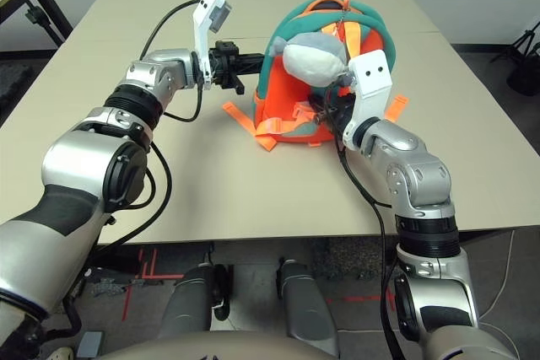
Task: Put the pencil case into the backpack and zip it.
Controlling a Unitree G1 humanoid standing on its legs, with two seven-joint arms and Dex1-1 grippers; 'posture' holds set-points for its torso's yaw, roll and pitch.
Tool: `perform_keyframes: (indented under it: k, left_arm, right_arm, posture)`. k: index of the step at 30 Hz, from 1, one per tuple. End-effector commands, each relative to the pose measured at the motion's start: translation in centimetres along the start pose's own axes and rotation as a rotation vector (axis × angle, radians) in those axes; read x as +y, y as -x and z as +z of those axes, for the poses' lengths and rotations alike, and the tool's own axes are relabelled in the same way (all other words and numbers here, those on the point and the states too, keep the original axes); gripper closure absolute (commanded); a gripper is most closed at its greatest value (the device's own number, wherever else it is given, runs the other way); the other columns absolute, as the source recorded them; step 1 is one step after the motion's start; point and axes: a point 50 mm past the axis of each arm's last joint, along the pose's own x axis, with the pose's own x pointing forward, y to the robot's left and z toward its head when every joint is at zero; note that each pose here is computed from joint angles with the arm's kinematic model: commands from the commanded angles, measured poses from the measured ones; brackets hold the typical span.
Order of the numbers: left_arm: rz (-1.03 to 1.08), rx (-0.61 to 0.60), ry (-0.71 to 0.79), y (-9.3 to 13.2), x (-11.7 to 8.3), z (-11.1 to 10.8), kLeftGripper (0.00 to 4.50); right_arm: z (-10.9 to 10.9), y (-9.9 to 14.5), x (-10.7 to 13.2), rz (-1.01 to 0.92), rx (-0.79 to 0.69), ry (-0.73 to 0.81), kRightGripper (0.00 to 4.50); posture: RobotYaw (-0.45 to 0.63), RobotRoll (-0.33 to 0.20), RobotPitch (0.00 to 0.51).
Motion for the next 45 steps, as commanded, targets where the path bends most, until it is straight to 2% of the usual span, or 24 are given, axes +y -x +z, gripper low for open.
perform_keyframes:
  k: [1, 9, 10, 12, 14, 21, 22, 28, 32, 36, 40, 45]
  left_arm:
    - [-0.021, -0.051, -0.041, 1.1, 0.1, 2.3, 4.50]
    - [0.001, -0.139, -0.121, 5.5, 0.9, 5.8, 4.50]
    - [0.002, -0.147, -0.131, 5.8, 0.9, 6.1, 4.32]
    - [-0.011, -0.167, -0.159, 6.4, 0.6, 7.1, 3.82]
    - [-0.033, -0.176, -0.191, 6.8, 0.2, 7.8, 3.13]
    - [-0.124, -0.184, -0.299, 7.0, -2.1, 9.9, 0.29]
    - [-0.136, -0.181, -0.315, 6.9, -2.4, 10.1, 0.00]
    - [-0.207, -0.134, -0.403, 6.4, -4.0, 10.5, 0.00]
    - [-0.303, -0.078, -0.468, 5.3, -5.4, 10.4, 0.00]
    - [-0.341, -0.031, -0.504, 4.2, -5.9, 9.9, 0.00]
    - [-0.343, 0.045, -0.597, 2.2, -5.8, 9.0, 0.00]
    - [-0.360, 0.077, -0.666, 0.3, -6.0, 8.5, 0.00]
  right_arm:
    - [-1.5, -0.1, 0.1, 0.000, 0.066, -0.026, 3.82]
    - [-1.4, -0.6, 0.1, 0.015, 0.067, -0.024, 3.82]
    - [-1.4, -0.6, 0.1, 0.017, 0.067, -0.024, 3.82]
    - [-1.4, -0.7, 0.1, 0.020, 0.067, -0.024, 3.82]
    - [-1.4, -0.7, 0.1, 0.022, 0.068, -0.023, 3.82]
    - [-1.5, -0.7, 0.0, 0.024, 0.072, -0.021, 3.82]
    - [-1.5, -0.7, 0.0, 0.024, 0.072, -0.021, 3.82]
    - [-1.6, -0.7, -0.1, 0.021, 0.074, -0.019, 3.82]
    - [-1.6, -0.7, -0.1, 0.020, 0.074, -0.018, 3.82]
    - [-1.5, -0.8, -0.1, 0.019, 0.071, -0.018, 3.82]
    - [-1.5, -0.9, 0.0, 0.020, 0.069, -0.020, 3.82]
    - [-1.5, -0.9, 0.1, 0.019, 0.066, -0.022, 3.82]
  posture:
    - [-0.24, 0.000, 0.127]
    - [-0.21, 0.000, 0.126]
    - [-0.21, 0.000, 0.126]
    - [-0.21, 0.000, 0.125]
    - [-0.20, 0.000, 0.126]
    - [-0.20, 0.000, 0.122]
    - [-0.20, 0.000, 0.122]
    - [-0.21, 0.000, 0.117]
    - [-0.21, 0.000, 0.113]
    - [-0.21, 0.000, 0.113]
    - [-0.22, 0.000, 0.116]
    - [-0.23, 0.000, 0.116]
